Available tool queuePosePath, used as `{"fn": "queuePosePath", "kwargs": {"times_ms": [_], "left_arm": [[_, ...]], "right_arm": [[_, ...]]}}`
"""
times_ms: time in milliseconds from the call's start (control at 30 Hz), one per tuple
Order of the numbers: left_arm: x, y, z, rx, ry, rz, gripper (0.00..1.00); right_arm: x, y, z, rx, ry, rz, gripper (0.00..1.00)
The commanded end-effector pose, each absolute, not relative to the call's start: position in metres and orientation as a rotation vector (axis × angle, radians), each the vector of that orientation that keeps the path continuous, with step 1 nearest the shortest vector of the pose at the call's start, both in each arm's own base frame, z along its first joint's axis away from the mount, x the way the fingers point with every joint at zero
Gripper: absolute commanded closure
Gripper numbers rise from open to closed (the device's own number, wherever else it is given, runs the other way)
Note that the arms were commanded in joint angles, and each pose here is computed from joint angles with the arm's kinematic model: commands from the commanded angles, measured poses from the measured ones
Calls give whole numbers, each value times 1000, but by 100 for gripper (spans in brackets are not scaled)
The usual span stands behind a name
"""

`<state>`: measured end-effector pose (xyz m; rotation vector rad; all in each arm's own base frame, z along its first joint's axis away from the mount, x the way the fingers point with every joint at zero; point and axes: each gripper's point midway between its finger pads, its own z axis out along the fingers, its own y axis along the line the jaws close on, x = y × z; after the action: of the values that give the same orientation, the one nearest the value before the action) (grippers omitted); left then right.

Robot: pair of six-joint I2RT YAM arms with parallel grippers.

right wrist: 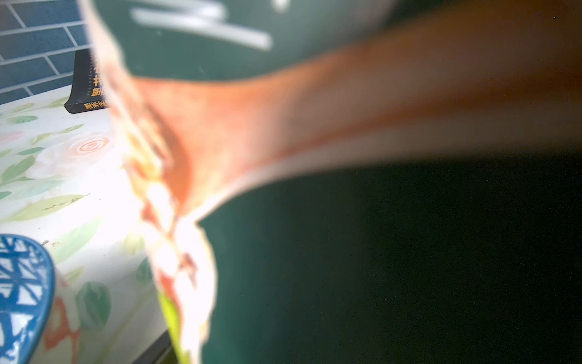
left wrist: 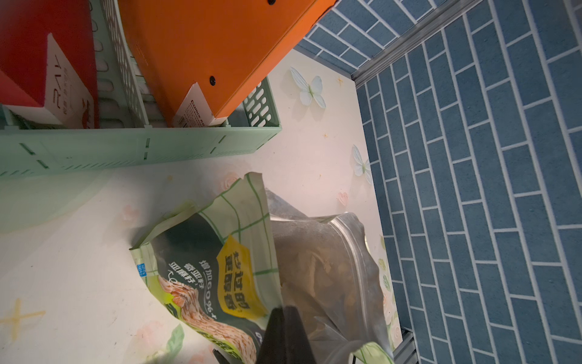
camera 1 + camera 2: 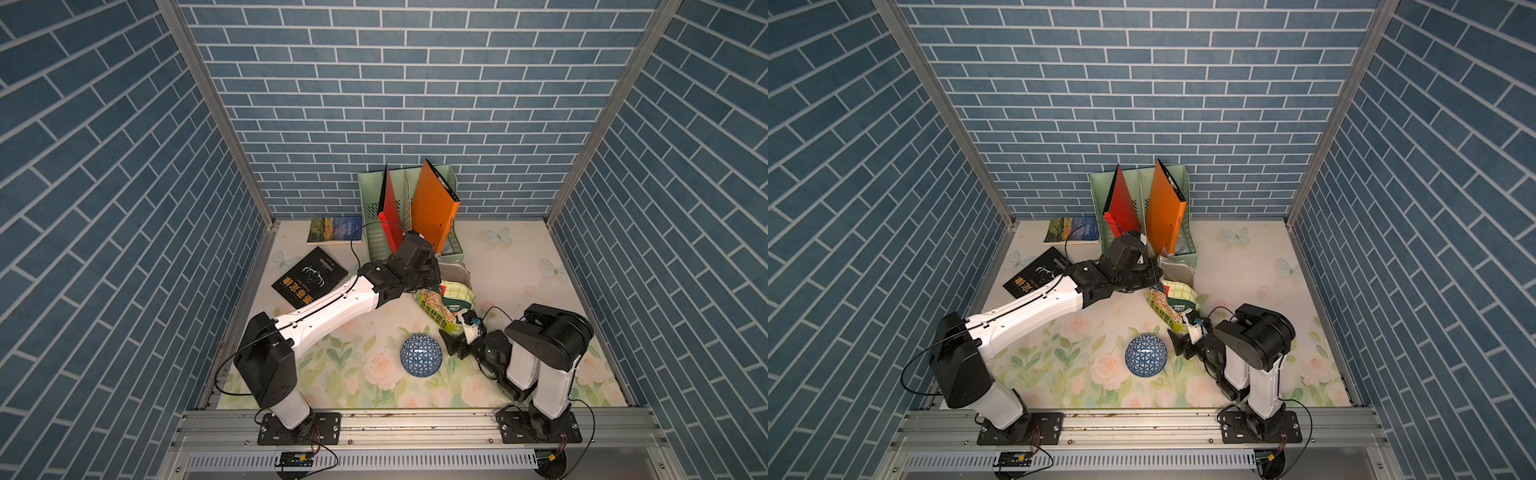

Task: Pour the oats into the breakfast bowl
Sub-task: Pick up the oats bag from the center of the board.

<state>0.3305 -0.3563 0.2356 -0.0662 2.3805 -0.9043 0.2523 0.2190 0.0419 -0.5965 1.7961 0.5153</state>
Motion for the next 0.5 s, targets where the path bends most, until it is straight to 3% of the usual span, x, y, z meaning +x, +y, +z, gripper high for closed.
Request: {"fn": "queuePosePath", "kwargs": {"times_ms": [0,233,467], "left_arm": [[340,-354,253,-87,2326,-915,100],[338,-353,251,-91,2335,-914,100],[338,-353,257,-79,2321,-914,100]], "right_arm": [[264,228,92,-523,1594,567,11],[266,232,100,-517,1568,587,29],[263,233,103,-529,1584,595,58]]}}
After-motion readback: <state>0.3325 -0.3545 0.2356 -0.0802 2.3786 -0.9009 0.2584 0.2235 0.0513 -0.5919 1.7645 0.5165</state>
